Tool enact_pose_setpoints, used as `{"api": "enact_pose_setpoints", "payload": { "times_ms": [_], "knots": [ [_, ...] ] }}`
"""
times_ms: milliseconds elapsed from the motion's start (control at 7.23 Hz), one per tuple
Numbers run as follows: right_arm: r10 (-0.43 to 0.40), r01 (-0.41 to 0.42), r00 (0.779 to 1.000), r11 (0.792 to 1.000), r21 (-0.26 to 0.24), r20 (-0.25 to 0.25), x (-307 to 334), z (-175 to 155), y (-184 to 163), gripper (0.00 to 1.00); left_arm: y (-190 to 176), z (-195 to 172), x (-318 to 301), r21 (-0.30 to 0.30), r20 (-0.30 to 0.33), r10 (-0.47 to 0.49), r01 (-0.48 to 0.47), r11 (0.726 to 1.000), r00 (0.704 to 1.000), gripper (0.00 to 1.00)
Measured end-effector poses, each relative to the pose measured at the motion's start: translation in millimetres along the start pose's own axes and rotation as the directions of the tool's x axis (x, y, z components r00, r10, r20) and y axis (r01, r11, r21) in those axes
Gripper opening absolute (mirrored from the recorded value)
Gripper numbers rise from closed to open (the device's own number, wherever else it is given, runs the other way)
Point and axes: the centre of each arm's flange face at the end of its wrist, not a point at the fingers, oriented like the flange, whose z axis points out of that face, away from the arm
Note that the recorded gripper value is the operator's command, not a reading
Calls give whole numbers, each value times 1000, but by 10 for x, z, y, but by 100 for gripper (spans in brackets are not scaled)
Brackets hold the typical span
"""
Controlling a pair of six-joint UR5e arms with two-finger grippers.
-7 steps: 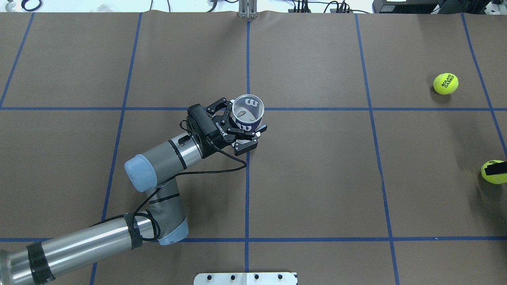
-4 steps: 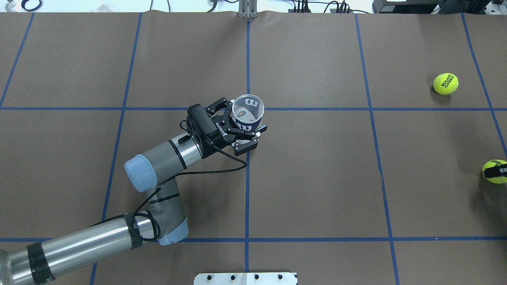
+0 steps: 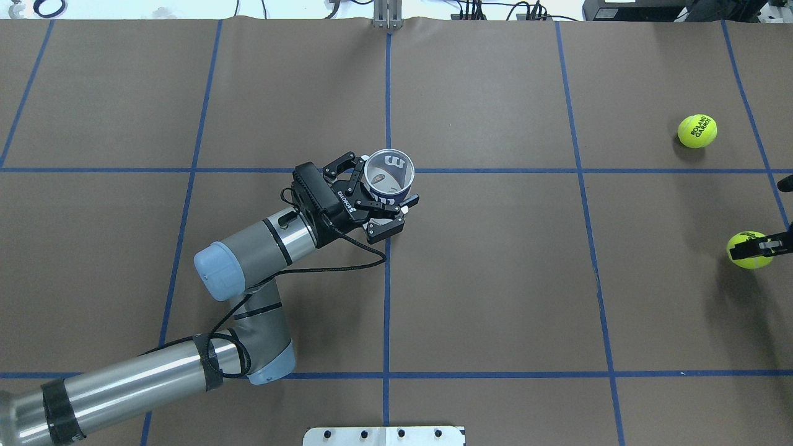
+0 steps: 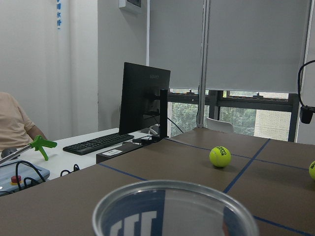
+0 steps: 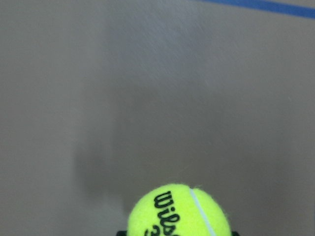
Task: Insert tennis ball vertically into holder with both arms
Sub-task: 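Grasp the tennis ball with the right gripper and carry it over the can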
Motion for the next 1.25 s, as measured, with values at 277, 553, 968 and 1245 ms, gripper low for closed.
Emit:
{"api": "enact_pose_setpoints", "payload": {
  "times_ms": [277,553,968,1245],
  "knots": [
    [38,-38,998,999,-4,57,-582,-389,-729,6,0,-1,3,0,0,0,0,1000,1000,99],
    [96,-95,993,995,-22,68,-1438,-944,-1357,6,4,-1,3,-1,-1,0,0,1000,1000,99],
    [224,-220,965,974,-47,137,-2693,-1557,-1787,6,11,1,2,-4,-1,1,-1,1000,1000,99],
    [319,-311,929,948,-71,187,-3781,-1771,-1849,7,10,4,3,-4,-1,1,-1,1000,1000,99]
  ]
}}
